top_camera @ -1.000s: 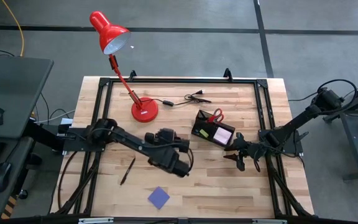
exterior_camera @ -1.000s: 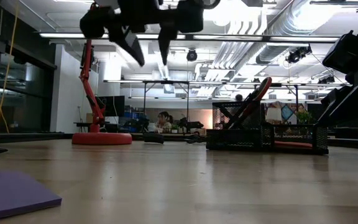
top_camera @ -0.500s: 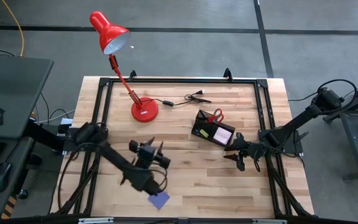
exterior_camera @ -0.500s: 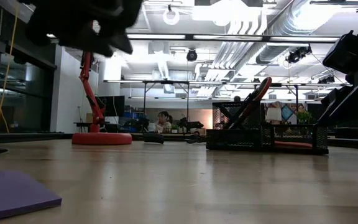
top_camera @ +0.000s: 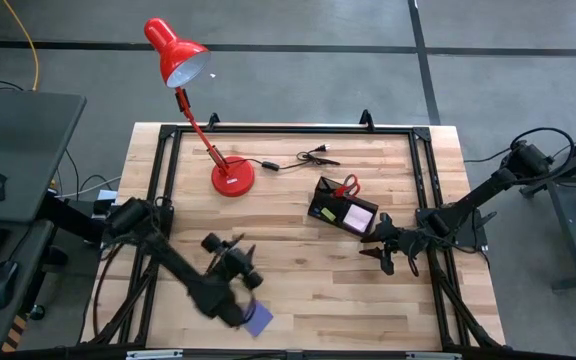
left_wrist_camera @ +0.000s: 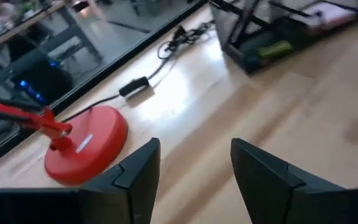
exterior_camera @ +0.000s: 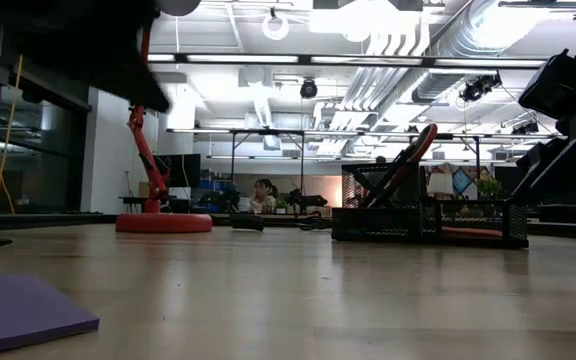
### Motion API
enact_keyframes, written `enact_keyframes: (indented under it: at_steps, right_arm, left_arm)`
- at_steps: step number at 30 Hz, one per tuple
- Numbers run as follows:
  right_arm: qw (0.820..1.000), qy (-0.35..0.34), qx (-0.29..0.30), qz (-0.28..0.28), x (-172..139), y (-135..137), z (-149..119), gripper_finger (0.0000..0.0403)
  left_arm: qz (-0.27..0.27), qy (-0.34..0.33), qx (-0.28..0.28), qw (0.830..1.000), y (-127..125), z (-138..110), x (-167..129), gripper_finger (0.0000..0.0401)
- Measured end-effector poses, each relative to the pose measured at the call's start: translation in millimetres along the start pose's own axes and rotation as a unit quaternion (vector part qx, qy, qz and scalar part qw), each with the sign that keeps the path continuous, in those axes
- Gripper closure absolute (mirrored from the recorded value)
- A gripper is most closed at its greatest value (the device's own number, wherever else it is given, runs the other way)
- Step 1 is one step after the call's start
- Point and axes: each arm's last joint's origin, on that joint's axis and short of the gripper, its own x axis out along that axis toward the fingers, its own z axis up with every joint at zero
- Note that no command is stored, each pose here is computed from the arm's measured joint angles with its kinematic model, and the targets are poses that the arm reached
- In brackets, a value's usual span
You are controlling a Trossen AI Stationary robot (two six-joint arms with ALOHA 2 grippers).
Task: Pick and place office supplies into organizer
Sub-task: Put the black pen into the desk organizer
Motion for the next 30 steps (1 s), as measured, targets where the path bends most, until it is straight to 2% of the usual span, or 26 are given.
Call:
enact_keyframes:
  at_steps: [3,7,8,11,12,15,17,19,22,26,30]
  right_arm:
    - [1.0,-0.001,0.0,0.001,0,0,0,0.0244]
    - [1.0,0.0,0.0,0.0,0,0,0,0.0241]
    - [1.0,0.002,-0.001,-0.001,0,0,0,0.024]
    - [1.0,0.0,0.0,0.0,0,0,0,0.0241]
    - [1.0,0.003,-0.002,-0.001,0,0,-1,0.0242]
    - [1.0,0.002,-0.001,-0.002,0,-1,0,0.0242]
    - [1.0,0.003,-0.001,-0.001,0,-1,-1,0.024]
    - [1.0,0.005,-0.001,-0.003,-1,-1,0,0.0239]
    - [1.0,0.002,0.001,-0.004,0,-1,0,0.0241]
    - [1.0,0.005,0.001,-0.007,0,-2,0,0.0246]
    - [1.0,0.008,0.0,-0.009,0,-2,0,0.0246]
  left_arm:
    - [0.004,0.019,0.01,1.0,-7,7,21,0.0217]
    - [-0.042,0.018,0.018,0.999,-3,16,42,0.0217]
    - [-0.064,0.011,0.005,0.998,-5,21,48,0.0217]
    - [-0.15,0.026,0.045,0.987,-5,21,75,0.0217]
    - [-0.192,0.013,0.039,0.98,-8,24,81,0.0217]
    - [-0.256,-0.029,0.03,0.966,-2,27,80,0.0217]
    - [-0.246,-0.03,0.039,0.968,4,18,82,0.0217]
    - [-0.204,-0.024,0.041,0.978,15,6,86,0.0217]
    - [-0.193,-0.016,0.013,0.981,32,-8,88,0.0217]
    - [-0.226,0.003,-0.017,0.974,45,-38,77,0.0217]
    - [-0.207,0.0,-0.091,0.974,66,-67,66,0.0217]
